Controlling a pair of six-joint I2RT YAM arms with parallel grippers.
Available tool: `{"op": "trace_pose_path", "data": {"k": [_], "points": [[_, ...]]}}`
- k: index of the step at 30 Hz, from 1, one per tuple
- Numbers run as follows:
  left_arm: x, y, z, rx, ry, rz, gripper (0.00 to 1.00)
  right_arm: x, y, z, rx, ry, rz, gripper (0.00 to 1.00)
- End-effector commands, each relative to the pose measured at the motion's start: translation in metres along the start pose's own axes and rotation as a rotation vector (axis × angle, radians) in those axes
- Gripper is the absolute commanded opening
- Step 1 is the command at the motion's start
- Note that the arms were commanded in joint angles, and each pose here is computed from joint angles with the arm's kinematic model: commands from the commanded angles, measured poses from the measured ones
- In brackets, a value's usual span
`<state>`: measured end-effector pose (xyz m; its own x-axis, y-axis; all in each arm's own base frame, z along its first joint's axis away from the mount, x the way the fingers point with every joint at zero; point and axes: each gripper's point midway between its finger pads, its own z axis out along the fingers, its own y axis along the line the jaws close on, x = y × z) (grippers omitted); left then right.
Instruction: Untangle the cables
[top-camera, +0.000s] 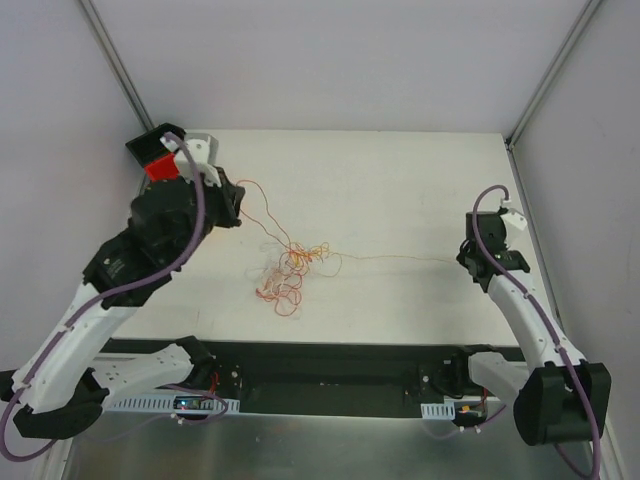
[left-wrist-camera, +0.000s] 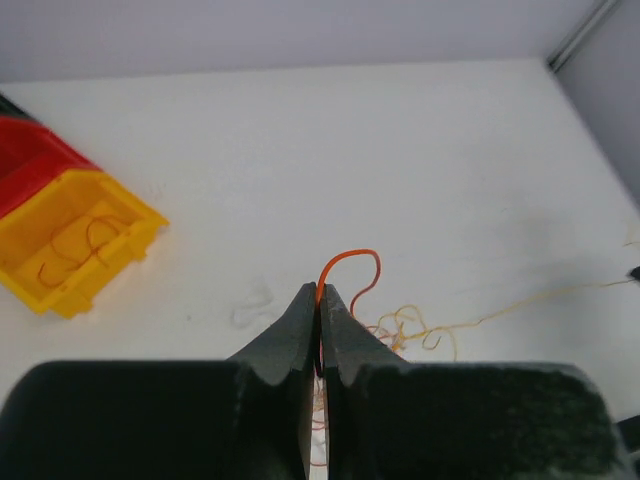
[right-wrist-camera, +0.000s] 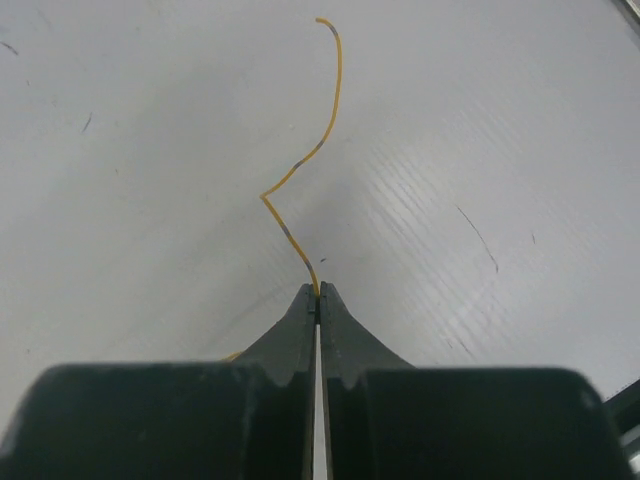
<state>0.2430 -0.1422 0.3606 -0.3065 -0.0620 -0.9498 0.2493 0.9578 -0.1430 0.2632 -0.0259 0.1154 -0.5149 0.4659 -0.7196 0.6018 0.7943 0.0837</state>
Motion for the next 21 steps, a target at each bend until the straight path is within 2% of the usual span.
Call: {"op": "trace_pose_path", "data": {"k": [1, 2, 3, 4, 5, 6, 7, 9, 10, 12, 15, 18, 21], "points": [[-0.092, -0.042, -0.045, 0.260, -0.166, -0.109, 0.00, -0.004, 0.037, 0.000, -0.192, 0.046, -0.114, 0.01], [-0.104, -0.059, -0.051, 0.339, -0.169, -0.122, 0.00, 0.003, 0.058, -0.004, -0.313, 0.089, -0.162, 0.01], [-0.119, -0.073, -0.058, 0.409, -0.179, -0.146, 0.00, 0.009, 0.072, -0.010, -0.383, 0.112, -0.198, 0.06], [-0.120, -0.084, -0.056, 0.448, -0.155, -0.164, 0.00, 0.017, 0.090, -0.020, -0.466, 0.126, -0.252, 0.21], [-0.126, -0.093, -0.056, 0.485, -0.150, -0.172, 0.00, 0.025, 0.109, -0.035, -0.583, 0.148, -0.302, 0.41], [-0.132, -0.099, -0.054, 0.503, -0.150, -0.182, 0.00, 0.028, 0.121, -0.050, -0.669, 0.147, -0.344, 0.56], [-0.131, -0.108, -0.050, 0.529, -0.128, -0.187, 0.00, 0.032, 0.135, -0.065, -0.753, 0.136, -0.373, 0.67], [-0.133, -0.117, -0.044, 0.551, -0.108, -0.206, 0.00, 0.024, 0.162, -0.117, -0.971, 0.021, -0.425, 0.81], [-0.133, -0.121, -0.040, 0.561, -0.095, -0.209, 0.00, 0.023, 0.174, -0.143, -1.067, -0.015, -0.442, 0.85], [-0.132, -0.126, -0.033, 0.562, -0.083, -0.214, 0.00, 0.022, 0.200, -0.201, -1.302, -0.061, -0.467, 0.86], [-0.133, -0.129, -0.025, 0.558, -0.078, -0.226, 0.00, 0.025, 0.229, -0.256, -1.491, -0.076, -0.448, 0.86], [-0.135, -0.135, -0.019, 0.569, -0.073, -0.237, 0.00, 0.034, 0.254, -0.284, -1.550, -0.059, -0.405, 0.86], [-0.138, -0.141, -0.019, 0.591, -0.068, -0.245, 0.00, 0.039, 0.278, -0.294, -1.508, -0.069, -0.368, 0.86]]}}
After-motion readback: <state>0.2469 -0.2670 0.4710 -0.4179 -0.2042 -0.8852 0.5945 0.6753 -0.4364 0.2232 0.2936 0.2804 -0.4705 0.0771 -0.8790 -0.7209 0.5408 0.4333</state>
